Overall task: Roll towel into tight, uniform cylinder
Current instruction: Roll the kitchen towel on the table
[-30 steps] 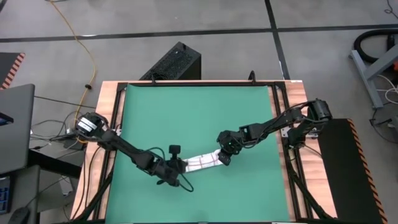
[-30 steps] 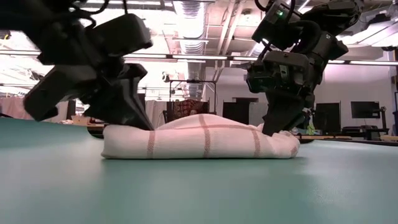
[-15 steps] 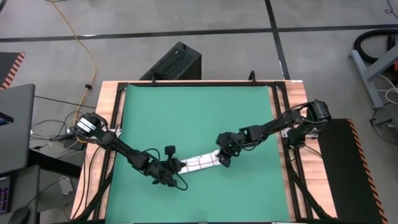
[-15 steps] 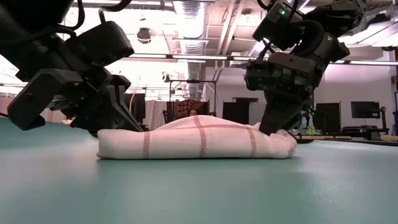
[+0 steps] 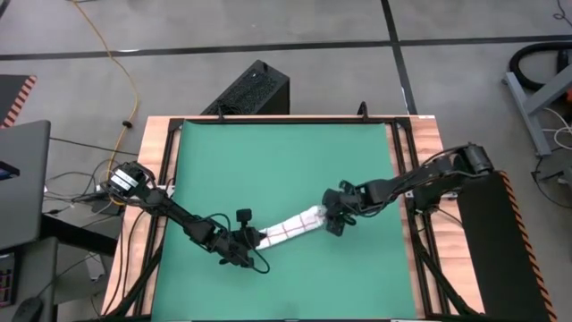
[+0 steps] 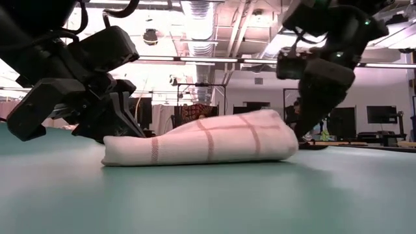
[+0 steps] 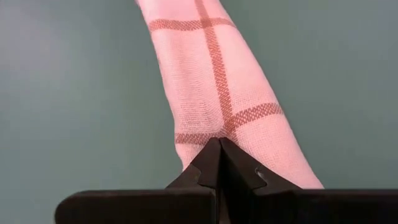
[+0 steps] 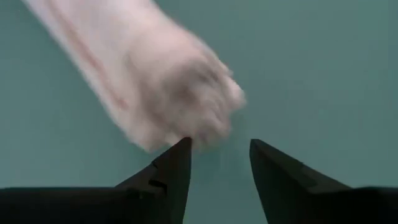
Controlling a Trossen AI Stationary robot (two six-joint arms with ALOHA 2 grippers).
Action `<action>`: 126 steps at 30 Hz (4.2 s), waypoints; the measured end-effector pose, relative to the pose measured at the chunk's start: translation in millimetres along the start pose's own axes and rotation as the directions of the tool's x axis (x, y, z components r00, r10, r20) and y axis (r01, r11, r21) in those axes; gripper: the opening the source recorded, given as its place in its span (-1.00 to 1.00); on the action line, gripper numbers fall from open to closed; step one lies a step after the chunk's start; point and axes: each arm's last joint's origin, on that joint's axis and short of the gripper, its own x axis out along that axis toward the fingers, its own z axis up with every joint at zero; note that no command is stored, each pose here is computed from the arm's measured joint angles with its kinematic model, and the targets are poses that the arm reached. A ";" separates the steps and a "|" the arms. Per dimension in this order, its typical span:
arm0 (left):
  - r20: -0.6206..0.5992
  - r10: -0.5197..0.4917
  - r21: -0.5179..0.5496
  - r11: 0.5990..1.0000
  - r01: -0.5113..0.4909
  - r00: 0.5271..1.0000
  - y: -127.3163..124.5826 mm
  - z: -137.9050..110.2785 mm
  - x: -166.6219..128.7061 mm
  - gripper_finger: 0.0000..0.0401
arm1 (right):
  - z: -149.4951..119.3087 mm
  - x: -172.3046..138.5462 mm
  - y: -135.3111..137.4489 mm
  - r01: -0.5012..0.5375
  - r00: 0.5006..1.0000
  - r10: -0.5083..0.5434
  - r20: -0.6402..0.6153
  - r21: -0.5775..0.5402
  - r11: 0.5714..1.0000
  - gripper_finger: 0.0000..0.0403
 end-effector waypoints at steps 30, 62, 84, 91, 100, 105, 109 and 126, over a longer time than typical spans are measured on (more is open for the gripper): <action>-0.006 0.006 0.033 0.999 -0.006 1.000 0.4 -1.1 0.5 -1.00 | 9.9 64.5 20.6 -0.249 0.825 0.374 0.423 -0.321 0.914 -0.97; -0.118 0.236 0.115 0.968 -0.223 0.965 26.6 6.2 -19.0 -1.00 | -32.7 112.1 41.2 -0.157 0.870 0.132 0.475 0.013 0.988 -0.97; 0.304 0.038 -0.116 0.993 -0.002 0.952 42.7 27.6 15.7 -1.00 | -31.6 112.1 42.2 -0.143 0.867 0.137 0.480 -0.023 0.989 -0.97; 0.197 0.005 -0.160 0.987 0.027 0.980 27.0 8.0 21.5 -1.00 | -31.6 112.2 42.1 -0.143 0.867 0.137 0.479 -0.023 0.989 -0.97; 0.131 0.106 -0.182 0.980 -0.081 0.986 11.7 -15.0 29.7 -1.00 | -32.3 112.8 41.9 -0.146 0.873 0.134 0.469 -0.010 0.989 -0.97; 0.105 0.118 -0.210 0.973 -0.094 0.987 13.4 -20.4 29.8 -1.00 | -34.0 113.2 42.7 -0.156 0.875 0.135 0.464 0.006 0.988 -0.97; 0.104 0.121 -0.201 0.975 -0.099 0.987 14.5 -21.4 30.2 -1.00 | -35.0 113.0 43.6 -0.154 0.875 0.124 0.467 0.026 0.988 -0.97; 0.075 0.093 0.001 0.996 -0.093 0.993 35.6 -16.2 42.7 -1.00 | -42.3 109.9 52.6 -0.152 0.869 0.086 0.487 0.098 0.984 -0.97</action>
